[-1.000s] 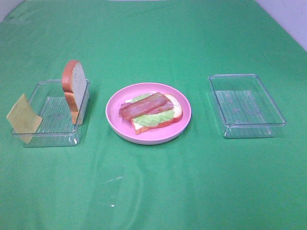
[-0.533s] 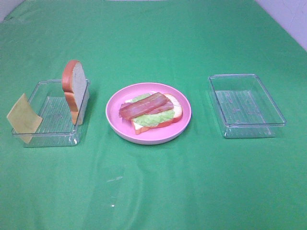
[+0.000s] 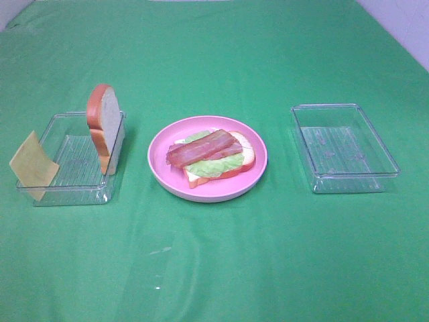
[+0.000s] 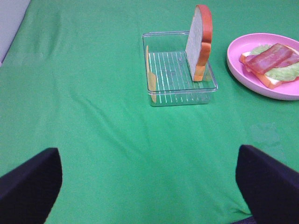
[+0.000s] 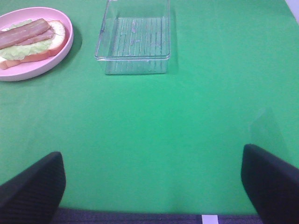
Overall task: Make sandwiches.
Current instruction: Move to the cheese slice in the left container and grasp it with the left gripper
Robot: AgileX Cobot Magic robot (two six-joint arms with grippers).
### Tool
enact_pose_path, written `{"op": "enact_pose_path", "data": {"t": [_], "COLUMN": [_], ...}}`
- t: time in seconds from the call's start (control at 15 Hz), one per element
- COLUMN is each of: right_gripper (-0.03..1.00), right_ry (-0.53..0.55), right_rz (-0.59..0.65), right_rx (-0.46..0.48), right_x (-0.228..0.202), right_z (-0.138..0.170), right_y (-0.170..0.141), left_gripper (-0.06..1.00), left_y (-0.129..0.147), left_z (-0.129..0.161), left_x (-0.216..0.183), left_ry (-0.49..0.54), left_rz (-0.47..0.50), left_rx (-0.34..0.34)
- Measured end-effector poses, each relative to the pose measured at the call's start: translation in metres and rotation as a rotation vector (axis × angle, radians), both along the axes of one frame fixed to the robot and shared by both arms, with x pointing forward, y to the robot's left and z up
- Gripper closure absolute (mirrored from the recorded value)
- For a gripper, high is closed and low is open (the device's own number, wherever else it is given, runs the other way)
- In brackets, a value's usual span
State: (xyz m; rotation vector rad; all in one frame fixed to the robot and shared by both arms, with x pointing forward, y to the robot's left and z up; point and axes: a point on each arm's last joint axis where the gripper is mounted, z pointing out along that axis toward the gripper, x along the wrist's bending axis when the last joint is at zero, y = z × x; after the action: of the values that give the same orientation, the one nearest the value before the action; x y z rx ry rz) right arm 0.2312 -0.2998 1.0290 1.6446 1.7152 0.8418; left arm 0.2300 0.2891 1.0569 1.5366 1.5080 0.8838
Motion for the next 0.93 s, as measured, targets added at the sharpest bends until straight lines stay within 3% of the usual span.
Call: {"op": "enact_pose_path", "data": {"t": [0.93], "right_gripper": [-0.01], "right_ry": [0.000], "right_rz": [0.005], "right_rx": [0.009], "right_x": [-0.0001], "right_z": [0.0000], "right_y": [0.0008], "left_gripper": [0.02], "left_y": [0.0000], "left_z": [0.0000], "left_x": [0.0000], "left_ry": [0.000], "left_rz": [0.000], "left_rx": [0.000]}}
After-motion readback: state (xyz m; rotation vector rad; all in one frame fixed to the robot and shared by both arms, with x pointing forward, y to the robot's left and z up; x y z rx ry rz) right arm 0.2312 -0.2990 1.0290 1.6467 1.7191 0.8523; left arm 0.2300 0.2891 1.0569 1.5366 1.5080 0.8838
